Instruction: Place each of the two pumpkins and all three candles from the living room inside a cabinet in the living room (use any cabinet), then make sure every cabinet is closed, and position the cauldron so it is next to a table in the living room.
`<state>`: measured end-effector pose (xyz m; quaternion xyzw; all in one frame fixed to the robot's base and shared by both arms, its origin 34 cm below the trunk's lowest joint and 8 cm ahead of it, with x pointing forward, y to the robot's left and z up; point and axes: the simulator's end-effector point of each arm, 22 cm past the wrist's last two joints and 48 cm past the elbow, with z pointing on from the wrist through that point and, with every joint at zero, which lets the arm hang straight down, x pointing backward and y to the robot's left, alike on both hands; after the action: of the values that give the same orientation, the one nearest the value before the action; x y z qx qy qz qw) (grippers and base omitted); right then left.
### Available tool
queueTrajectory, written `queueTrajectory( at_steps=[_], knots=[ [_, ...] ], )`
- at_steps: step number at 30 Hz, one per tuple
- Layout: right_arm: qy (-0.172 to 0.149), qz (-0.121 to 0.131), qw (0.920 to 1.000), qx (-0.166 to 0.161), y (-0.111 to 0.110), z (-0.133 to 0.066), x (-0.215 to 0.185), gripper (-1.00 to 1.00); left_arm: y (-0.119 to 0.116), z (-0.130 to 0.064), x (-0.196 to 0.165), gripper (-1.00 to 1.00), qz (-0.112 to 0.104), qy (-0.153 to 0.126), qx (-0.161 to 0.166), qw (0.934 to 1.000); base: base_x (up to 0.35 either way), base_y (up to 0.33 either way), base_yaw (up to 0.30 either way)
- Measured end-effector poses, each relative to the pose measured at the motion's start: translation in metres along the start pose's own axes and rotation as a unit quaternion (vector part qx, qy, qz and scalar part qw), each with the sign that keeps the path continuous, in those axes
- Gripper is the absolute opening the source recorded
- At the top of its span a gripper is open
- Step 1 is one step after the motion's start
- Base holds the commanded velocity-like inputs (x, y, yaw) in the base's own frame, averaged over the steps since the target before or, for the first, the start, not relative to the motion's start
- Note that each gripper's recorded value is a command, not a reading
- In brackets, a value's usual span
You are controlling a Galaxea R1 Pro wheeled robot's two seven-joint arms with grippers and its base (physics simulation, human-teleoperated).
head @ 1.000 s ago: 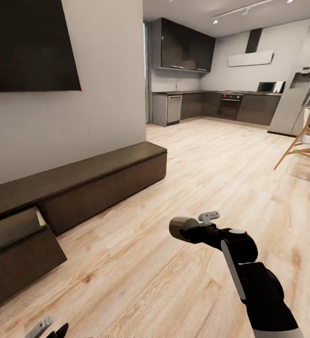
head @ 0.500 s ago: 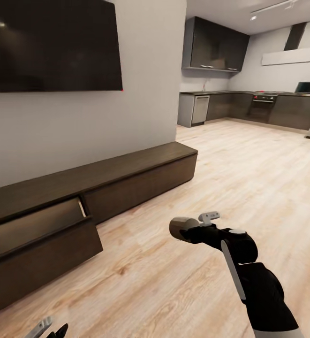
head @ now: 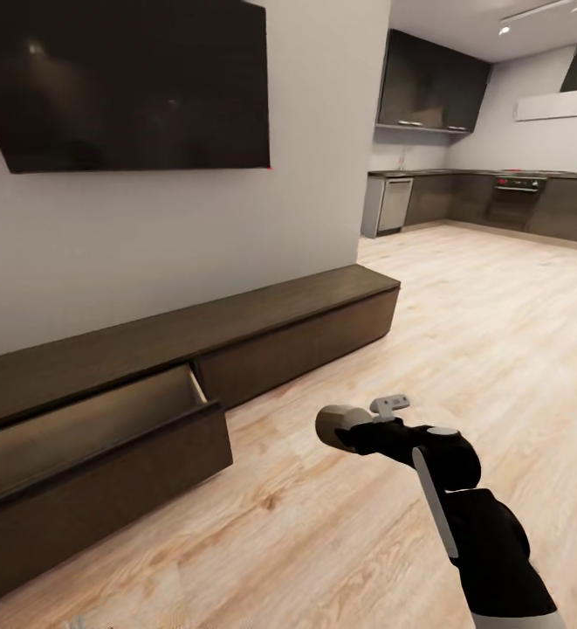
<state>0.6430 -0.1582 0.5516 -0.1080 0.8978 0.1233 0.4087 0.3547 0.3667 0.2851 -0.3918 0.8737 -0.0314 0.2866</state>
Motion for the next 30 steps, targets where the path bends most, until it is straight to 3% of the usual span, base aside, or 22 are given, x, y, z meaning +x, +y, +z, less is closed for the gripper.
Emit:
queueTrajectory(
  at_steps=[1,7,30],
  knots=[
    [0.000,0.000,1.0000,-0.008,0.003,0.000,0.000,-1.00,0.029,-0.008,0.003,1.00,-0.021,-0.011,-0.021,0.9995,0.031,0.330,0.288],
    [-0.001,0.003,0.9999,-0.012,0.002,-0.001,-0.003,-1.00,0.065,-0.010,0.022,1.00,-0.037,0.002,-0.055,0.9978,0.085,0.330,0.294],
    [0.005,-0.003,0.9999,-0.016,0.009,0.000,0.002,-1.00,0.074,-0.010,0.029,1.00,-0.032,0.009,-0.065,0.9973,0.179,0.286,0.295]
  ],
)
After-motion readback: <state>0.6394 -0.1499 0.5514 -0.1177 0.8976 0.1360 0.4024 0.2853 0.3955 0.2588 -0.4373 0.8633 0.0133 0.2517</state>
